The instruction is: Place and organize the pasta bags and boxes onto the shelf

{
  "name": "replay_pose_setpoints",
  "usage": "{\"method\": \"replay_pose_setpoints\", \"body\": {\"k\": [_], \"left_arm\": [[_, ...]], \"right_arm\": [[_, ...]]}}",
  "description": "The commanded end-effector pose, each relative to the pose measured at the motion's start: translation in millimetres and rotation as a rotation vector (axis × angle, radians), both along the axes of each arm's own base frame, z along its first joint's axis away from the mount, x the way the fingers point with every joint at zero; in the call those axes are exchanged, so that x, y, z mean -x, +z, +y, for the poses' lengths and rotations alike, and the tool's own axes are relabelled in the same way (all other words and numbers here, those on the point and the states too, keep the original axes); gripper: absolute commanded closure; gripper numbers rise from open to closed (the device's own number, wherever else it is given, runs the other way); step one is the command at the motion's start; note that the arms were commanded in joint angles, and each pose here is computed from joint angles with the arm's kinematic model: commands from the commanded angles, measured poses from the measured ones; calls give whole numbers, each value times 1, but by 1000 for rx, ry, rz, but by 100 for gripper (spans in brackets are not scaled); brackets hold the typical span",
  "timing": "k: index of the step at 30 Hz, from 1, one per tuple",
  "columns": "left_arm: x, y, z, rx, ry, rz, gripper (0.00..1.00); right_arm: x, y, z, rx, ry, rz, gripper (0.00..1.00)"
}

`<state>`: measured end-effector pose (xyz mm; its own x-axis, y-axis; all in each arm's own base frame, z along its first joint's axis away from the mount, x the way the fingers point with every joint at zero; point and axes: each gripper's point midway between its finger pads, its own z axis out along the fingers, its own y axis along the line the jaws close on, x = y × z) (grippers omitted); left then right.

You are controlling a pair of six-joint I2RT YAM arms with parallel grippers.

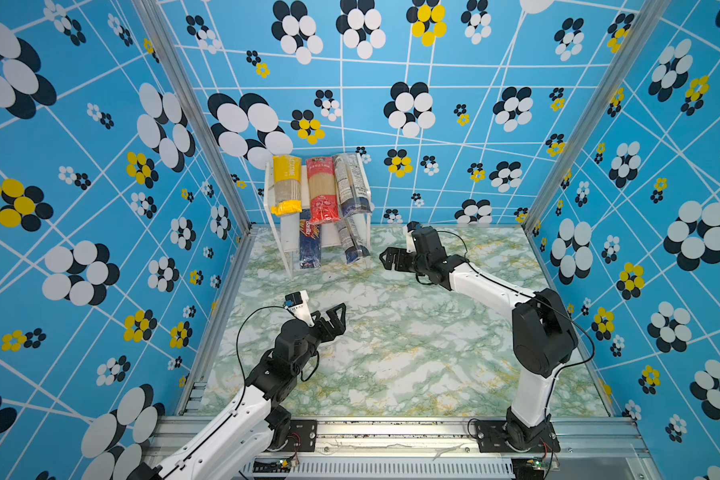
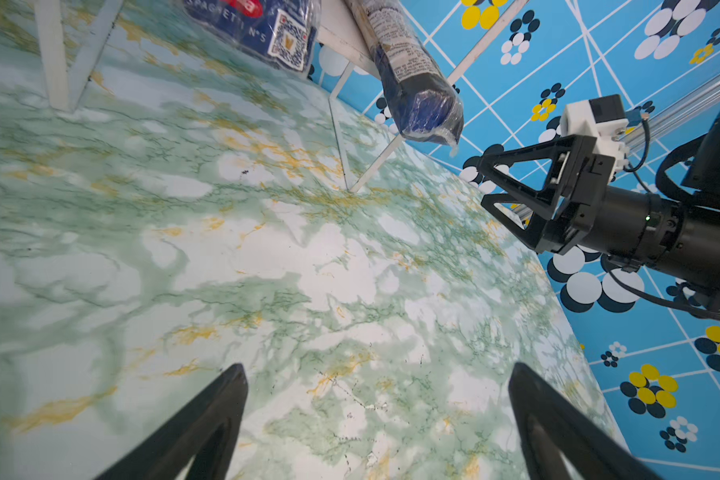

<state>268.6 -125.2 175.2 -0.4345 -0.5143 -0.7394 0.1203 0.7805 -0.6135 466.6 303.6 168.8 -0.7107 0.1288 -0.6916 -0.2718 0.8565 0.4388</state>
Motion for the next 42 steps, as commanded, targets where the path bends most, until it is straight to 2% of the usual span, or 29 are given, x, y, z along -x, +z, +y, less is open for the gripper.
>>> {"method": "replay_pose_setpoints", "body": {"k": [1, 7, 8, 32, 37, 42], "left_arm": [[9, -18, 14, -53, 44, 29, 1], [13, -18, 19, -53, 54, 15, 1], [13, -18, 18, -53, 53, 16, 1], [8, -26, 14, -62, 45, 45, 1], [7, -22, 13, -73, 41, 40, 1], [4, -18, 12, -95, 36, 36, 1]], "right_arm": [[-11, 8, 7, -15, -46, -17, 1], [-13, 2, 23, 27, -62, -21, 1], [-18, 14, 28, 6, -65, -42, 1], [-19, 6, 74, -93, 3, -27, 1], [-15, 9, 67, -64, -1, -44, 1], [-6, 9, 48, 36, 2, -46, 1]]}}
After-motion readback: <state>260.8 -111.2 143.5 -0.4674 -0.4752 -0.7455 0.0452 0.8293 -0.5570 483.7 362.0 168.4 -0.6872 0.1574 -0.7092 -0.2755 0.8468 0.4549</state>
